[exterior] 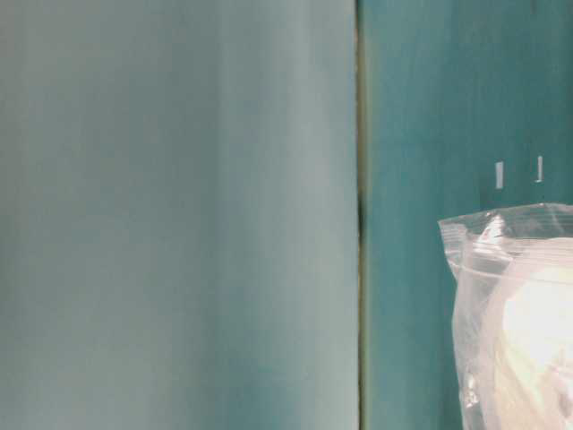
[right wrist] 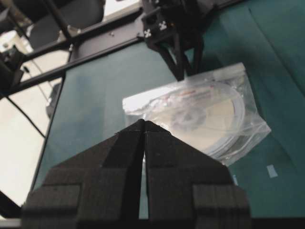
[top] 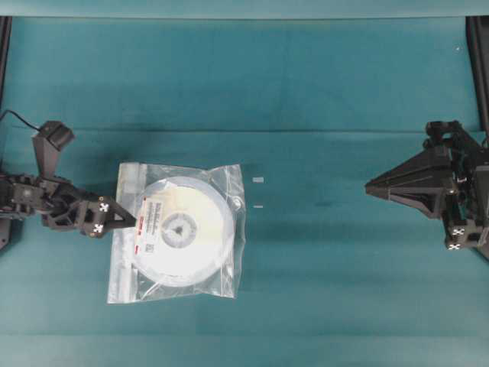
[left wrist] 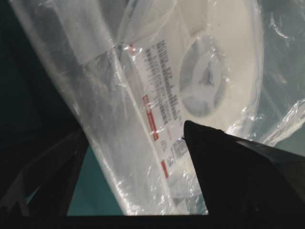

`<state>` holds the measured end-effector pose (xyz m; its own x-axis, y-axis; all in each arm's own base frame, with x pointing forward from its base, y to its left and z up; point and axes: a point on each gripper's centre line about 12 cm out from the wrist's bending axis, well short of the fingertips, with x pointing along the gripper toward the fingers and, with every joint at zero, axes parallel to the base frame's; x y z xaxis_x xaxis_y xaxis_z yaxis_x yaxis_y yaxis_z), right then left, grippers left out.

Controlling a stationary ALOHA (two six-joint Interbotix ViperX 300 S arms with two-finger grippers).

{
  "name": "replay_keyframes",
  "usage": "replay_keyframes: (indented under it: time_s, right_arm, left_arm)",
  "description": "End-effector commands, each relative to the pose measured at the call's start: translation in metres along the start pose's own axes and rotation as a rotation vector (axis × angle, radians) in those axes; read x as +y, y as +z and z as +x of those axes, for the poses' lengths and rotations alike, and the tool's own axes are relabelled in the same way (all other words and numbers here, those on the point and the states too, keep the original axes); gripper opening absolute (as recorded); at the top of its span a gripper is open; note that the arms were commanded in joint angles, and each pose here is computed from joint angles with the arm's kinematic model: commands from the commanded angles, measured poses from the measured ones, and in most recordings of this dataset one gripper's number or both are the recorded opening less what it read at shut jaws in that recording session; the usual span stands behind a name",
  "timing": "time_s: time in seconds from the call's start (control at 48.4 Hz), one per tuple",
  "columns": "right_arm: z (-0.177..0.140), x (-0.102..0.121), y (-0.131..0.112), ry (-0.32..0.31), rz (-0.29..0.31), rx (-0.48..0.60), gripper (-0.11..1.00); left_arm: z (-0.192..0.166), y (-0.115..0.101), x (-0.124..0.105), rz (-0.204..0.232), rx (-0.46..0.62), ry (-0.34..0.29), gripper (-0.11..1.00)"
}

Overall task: Take out the reel from the clear zip bag.
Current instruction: 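Grasp the bag's left edge with the left gripper and hold it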

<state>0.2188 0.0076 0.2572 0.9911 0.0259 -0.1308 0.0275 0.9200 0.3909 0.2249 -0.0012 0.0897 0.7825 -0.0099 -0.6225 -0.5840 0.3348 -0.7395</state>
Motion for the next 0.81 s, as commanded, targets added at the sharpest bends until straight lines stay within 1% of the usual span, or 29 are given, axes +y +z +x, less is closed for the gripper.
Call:
replay_keyframes:
  time_s: [0.0,0.103,0.207,0.268,0.434,0.558,0.702,0.785]
  right_arm:
    - [0.0017,0.0031,0.0066,0.009,0.012,-0.021,0.00]
    - [0.0017,0.0031,0.0066,0.009,0.012,-0.021,0.00]
    - [0.0017,0.0030,0.0064,0.009,0.012,-0.019,0.00]
    - [0.0017,0.0031,0.0066,0.009,0.012,-0.021,0.00]
    - [0.0017,0.0043,0.0061,0.015,0.013,-0.018,0.00]
    - [0.0017,0.0052,0.0055,0.019,0.013,-0.015,0.00]
    - [0.0022,0.0048,0.0042,0.015,0.026,-0.007,0.00]
    - [0.0035,0.0031,0.0004,0.001,0.059,0.020,0.00]
  left_arm:
    - [0.0032,0.0022,-0.0077,0.007,-0.006,-0.025,0.92]
    - [0.0027,0.0020,-0.0074,0.008,-0.005,-0.024,0.89]
    - [0.0025,0.0023,-0.0082,0.008,-0.006,-0.026,0.82]
    - [0.0029,0.0032,-0.0084,0.005,-0.008,-0.022,0.73]
    - [0.0047,0.0039,-0.0080,0.005,-0.002,0.001,0.44]
    - [0.0051,0.0052,-0.0061,0.000,-0.002,0.020,0.24]
    - [0.0040,0.0063,-0.0029,-0.005,-0.003,0.040,0.08]
    - [0.0036,0.0081,-0.0015,-0.010,-0.009,0.045,0.04]
